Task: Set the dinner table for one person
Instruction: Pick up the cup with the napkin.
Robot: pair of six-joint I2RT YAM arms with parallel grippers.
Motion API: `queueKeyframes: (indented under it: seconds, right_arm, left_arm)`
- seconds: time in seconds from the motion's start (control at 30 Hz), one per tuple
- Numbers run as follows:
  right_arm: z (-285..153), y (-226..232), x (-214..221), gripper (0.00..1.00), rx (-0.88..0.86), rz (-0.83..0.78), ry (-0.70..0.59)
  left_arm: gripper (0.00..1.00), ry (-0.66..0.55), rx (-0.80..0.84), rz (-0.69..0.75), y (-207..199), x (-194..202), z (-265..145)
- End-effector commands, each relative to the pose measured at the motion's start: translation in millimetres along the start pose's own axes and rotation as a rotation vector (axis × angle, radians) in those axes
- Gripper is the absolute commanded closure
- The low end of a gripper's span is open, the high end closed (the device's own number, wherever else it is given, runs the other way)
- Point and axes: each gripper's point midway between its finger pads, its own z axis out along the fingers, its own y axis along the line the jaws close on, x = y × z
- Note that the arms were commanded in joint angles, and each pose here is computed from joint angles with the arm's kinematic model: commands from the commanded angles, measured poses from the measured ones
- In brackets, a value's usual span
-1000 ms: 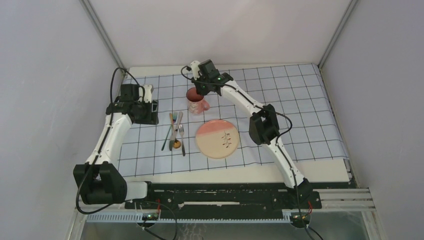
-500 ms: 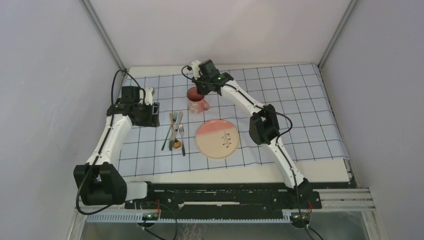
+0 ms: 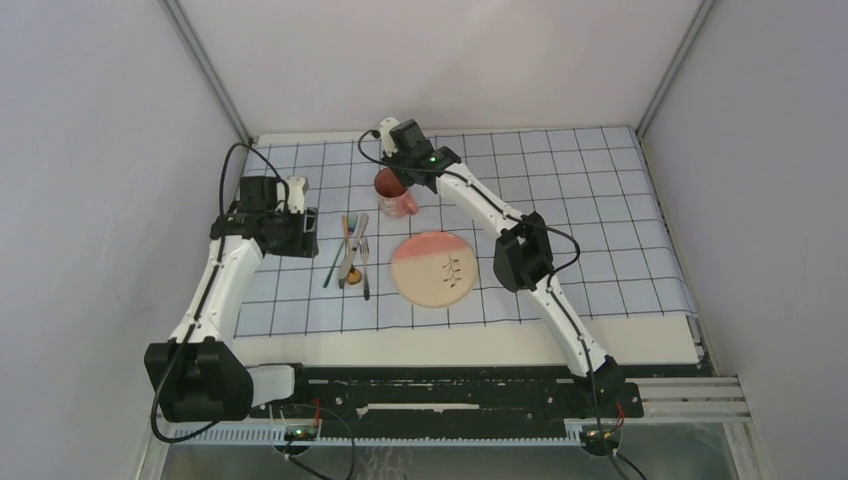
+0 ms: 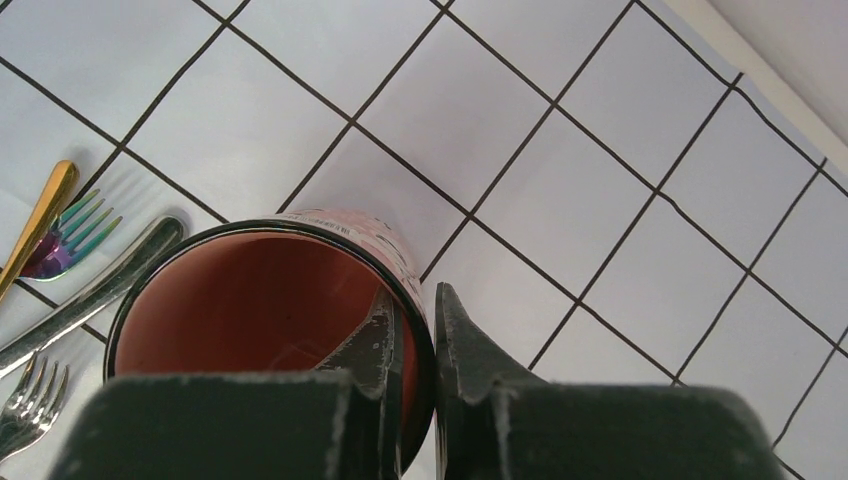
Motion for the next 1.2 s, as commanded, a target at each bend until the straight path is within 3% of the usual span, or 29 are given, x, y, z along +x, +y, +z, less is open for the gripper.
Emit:
queueKeyframes:
  seconds: [0.0,0.33,0.53,0.87,1.17]
  right_arm:
    - [18,-54,18,1.00,0.201,-0.052,0.029]
    - [21,-63,12,1.00,0.239,-0.005,-0.004]
    - [11,-43,-4,1.00,0.156,0.019,-0.039]
    - [-24,-16,-35,1.00,-0.005,0.084,-0.089]
    - [-76,-50,-72,1.00,0.020,0.128,-0.175]
  left_arm:
    - [0.33,-0.045,0.015,0.023,-2,-3,-10]
    - [0.32,-0.041,0.015,0.018,-3,-1,-13]
    - [0.33,-0.035,0.010,0.017,-2,2,-13]
    - [0.33,-0.013,0.044,0.010,-7,6,-6]
    - [0.33,-0.017,0.037,-0.002,-6,0,0]
